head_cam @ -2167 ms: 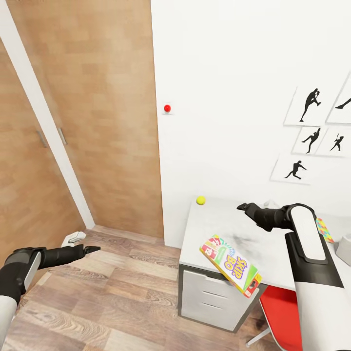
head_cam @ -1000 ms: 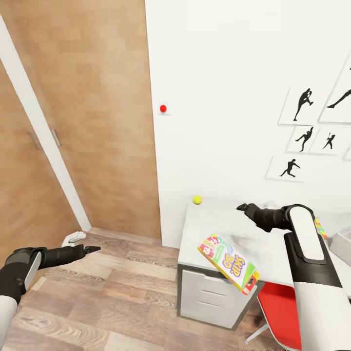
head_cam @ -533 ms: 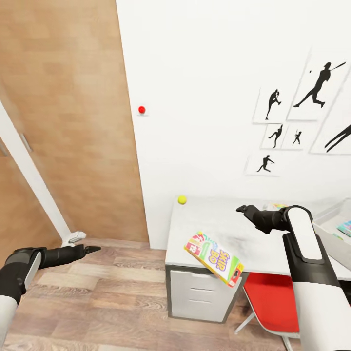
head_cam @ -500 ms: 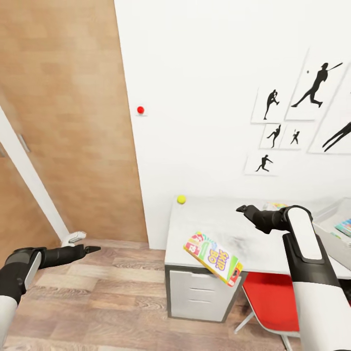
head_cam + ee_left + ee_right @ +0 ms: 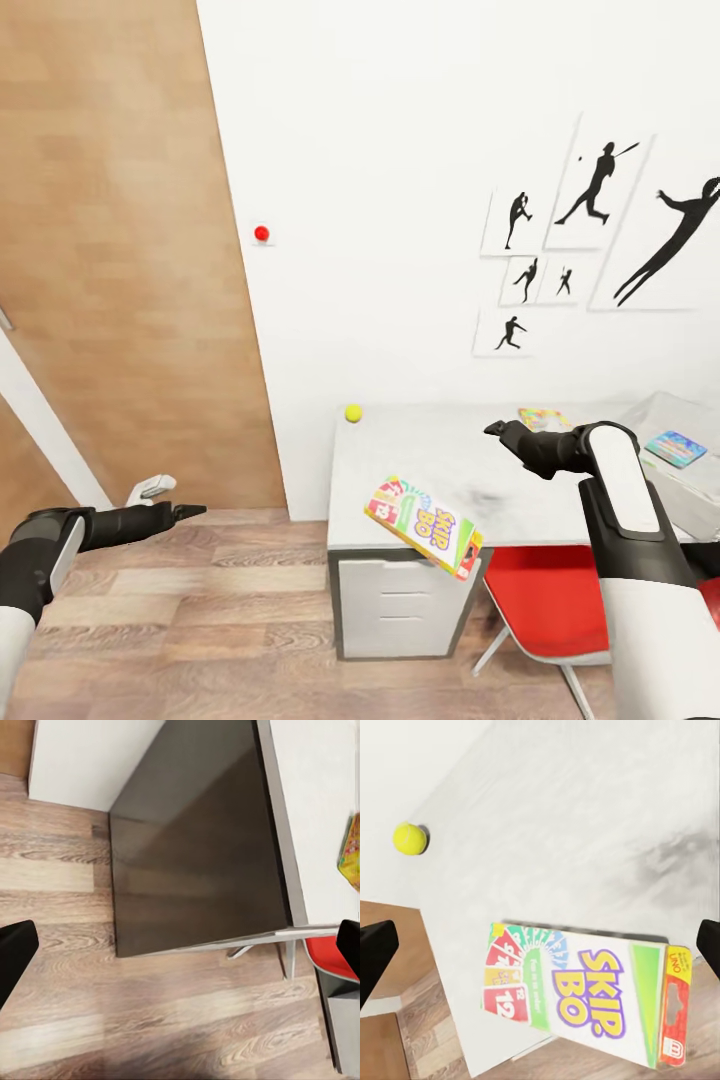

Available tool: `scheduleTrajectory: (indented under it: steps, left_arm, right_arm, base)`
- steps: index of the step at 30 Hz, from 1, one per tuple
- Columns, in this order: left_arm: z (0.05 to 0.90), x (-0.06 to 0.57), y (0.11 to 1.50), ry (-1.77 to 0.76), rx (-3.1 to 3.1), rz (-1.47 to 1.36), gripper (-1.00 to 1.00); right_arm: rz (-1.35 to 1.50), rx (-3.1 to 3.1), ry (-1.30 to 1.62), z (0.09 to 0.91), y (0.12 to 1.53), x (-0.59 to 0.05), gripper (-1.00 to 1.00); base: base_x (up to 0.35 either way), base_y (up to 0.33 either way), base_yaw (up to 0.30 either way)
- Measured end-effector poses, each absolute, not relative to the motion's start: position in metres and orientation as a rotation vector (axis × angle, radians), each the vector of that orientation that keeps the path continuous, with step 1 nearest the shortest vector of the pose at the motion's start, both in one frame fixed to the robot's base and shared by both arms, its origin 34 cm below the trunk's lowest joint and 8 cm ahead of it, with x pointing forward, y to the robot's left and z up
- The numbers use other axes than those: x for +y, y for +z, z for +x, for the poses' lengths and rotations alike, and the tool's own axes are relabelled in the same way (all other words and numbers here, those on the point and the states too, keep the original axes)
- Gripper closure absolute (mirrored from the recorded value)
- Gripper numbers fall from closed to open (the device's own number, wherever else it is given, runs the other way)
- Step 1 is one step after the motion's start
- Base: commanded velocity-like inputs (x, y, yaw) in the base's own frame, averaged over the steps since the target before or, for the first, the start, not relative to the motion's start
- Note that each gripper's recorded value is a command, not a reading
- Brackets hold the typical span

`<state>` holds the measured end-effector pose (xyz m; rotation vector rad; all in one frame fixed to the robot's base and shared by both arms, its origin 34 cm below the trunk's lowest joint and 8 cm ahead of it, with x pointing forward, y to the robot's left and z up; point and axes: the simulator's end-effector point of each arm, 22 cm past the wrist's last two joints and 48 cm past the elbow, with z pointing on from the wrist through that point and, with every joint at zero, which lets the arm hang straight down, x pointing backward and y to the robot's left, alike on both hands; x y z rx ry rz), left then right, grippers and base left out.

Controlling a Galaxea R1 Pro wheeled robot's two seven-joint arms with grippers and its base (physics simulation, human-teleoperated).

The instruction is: Put all the toys in the child's room - the three board games (two on the bed and one on the table), the two jigsaw puzzles on the table, and the tennis ball on the table - inside the toy box on the table in the child's room.

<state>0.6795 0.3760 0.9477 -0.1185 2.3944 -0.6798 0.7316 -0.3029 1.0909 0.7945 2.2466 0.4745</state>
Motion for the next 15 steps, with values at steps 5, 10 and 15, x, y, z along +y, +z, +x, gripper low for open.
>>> scheduleTrajectory:
  steps: [5, 10, 15]
  left_arm:
    - [0.68, 0.376, 0.952, -0.678, 2.387, -0.116, -1.0]
    - [0.68, 0.376, 0.956, -0.679, 2.379, -0.112, -1.0]
    - [0.681, 0.375, 0.961, -0.678, 2.372, -0.109, -1.0]
  right_arm:
    - [0.805, 2.229, 0.478, 0.732, 1.096, -0.304, -1.0]
    - [0.807, 2.216, 0.481, 0.732, 1.102, -0.304, -1.0]
    - [0.804, 2.208, 0.483, 0.731, 1.107, -0.304, -1.0]
  base:
    - [0.0, 0.096, -0.114]
    - [0.0, 0.038, -0.082]
    - [0.0, 0.025, -0.072]
